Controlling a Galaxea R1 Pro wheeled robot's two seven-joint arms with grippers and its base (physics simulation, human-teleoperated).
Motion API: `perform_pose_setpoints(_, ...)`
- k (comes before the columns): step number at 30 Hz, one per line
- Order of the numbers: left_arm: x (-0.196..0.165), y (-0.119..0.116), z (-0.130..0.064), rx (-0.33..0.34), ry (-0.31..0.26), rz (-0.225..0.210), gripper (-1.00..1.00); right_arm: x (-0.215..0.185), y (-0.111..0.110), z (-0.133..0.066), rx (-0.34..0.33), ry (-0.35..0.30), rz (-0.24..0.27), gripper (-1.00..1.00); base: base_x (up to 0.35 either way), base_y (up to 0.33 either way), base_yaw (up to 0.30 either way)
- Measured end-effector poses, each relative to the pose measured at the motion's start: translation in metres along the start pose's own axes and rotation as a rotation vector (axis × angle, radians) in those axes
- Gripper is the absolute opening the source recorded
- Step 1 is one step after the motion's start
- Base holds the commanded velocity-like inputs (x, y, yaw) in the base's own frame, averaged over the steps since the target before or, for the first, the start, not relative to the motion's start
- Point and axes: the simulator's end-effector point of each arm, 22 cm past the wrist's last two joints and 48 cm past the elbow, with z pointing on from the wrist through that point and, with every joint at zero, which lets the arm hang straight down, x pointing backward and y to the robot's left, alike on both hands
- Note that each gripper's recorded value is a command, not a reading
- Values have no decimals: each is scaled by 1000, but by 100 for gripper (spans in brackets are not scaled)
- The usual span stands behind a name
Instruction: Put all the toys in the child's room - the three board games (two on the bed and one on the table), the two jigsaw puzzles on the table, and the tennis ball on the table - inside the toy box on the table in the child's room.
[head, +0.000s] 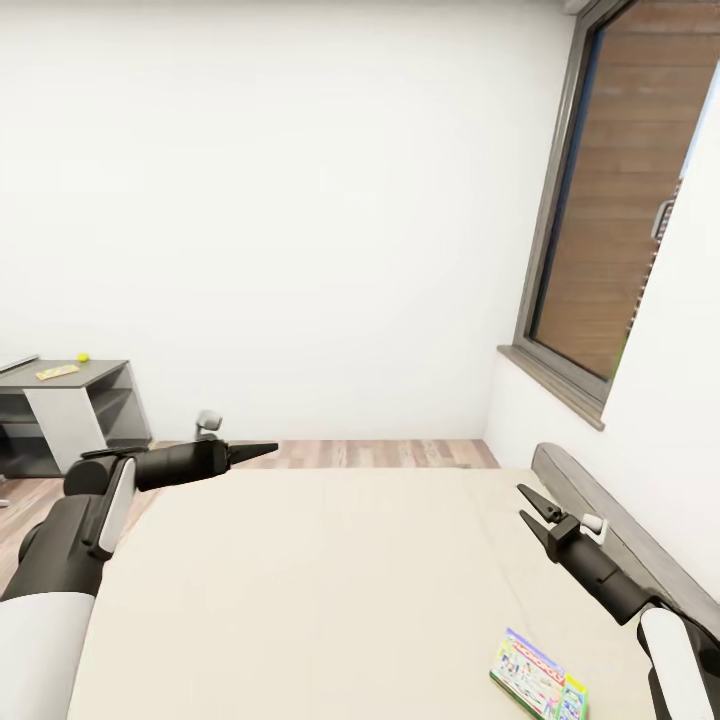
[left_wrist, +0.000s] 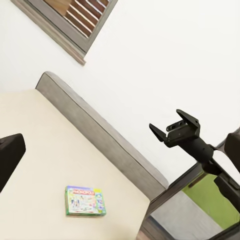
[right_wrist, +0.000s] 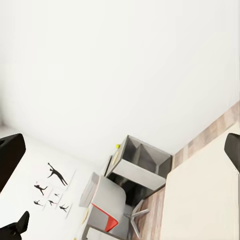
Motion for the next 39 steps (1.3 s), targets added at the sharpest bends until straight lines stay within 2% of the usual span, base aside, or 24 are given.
perform_pose_setpoints(39,0,0,0,0,0,0,100,0,0,0,1,0,1,100,0,-286,0)
